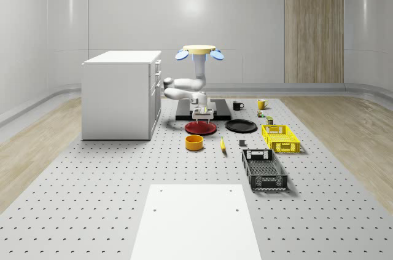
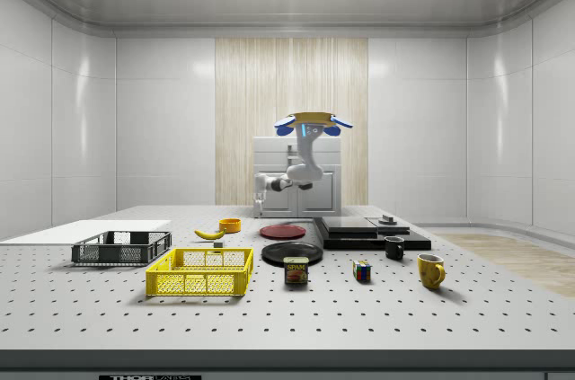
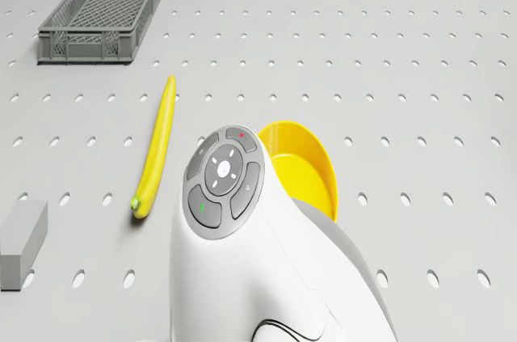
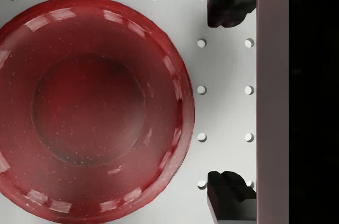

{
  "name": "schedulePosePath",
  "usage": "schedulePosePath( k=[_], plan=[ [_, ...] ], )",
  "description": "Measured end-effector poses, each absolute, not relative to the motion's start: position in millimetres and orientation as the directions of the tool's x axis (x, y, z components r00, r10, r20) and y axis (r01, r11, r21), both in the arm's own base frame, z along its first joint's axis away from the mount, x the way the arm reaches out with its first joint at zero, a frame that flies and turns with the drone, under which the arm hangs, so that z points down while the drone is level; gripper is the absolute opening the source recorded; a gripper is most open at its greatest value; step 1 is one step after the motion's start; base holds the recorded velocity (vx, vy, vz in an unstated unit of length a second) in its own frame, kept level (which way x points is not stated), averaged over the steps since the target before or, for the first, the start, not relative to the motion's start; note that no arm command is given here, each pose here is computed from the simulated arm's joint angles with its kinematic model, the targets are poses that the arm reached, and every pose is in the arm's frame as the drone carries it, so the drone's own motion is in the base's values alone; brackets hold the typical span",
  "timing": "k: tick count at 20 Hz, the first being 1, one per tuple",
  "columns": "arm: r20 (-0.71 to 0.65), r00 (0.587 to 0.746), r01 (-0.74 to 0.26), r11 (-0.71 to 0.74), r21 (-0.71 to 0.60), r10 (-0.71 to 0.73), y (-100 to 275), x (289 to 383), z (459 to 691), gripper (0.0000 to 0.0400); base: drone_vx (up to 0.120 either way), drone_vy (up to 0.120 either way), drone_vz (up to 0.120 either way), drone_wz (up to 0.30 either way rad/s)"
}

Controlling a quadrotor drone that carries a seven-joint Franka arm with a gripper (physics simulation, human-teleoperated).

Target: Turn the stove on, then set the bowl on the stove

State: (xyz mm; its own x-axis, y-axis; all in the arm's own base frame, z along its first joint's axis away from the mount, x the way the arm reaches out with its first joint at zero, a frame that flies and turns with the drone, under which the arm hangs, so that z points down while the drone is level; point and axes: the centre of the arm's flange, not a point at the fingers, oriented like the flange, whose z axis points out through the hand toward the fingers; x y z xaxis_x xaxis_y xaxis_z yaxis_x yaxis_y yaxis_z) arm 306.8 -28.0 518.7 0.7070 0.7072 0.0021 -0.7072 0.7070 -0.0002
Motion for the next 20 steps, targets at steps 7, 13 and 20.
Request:
schedulePosePath(
  k=[7,13,20],
  plan=[
    [0.002,0.707,-0.707,0.707,0.000,0.707,-28.0,306.8,518.7,0.0400,0.120,0.000,0.000,0.000],
    [0.002,0.707,-0.707,0.707,0.000,0.707,-28.0,306.8,518.7,0.0400,0.120,0.000,0.000,0.000],
    [0.002,0.707,-0.707,0.707,0.000,0.707,-28.0,306.8,518.7,0.0400,0.120,0.000,0.000,0.000]
  ],
)
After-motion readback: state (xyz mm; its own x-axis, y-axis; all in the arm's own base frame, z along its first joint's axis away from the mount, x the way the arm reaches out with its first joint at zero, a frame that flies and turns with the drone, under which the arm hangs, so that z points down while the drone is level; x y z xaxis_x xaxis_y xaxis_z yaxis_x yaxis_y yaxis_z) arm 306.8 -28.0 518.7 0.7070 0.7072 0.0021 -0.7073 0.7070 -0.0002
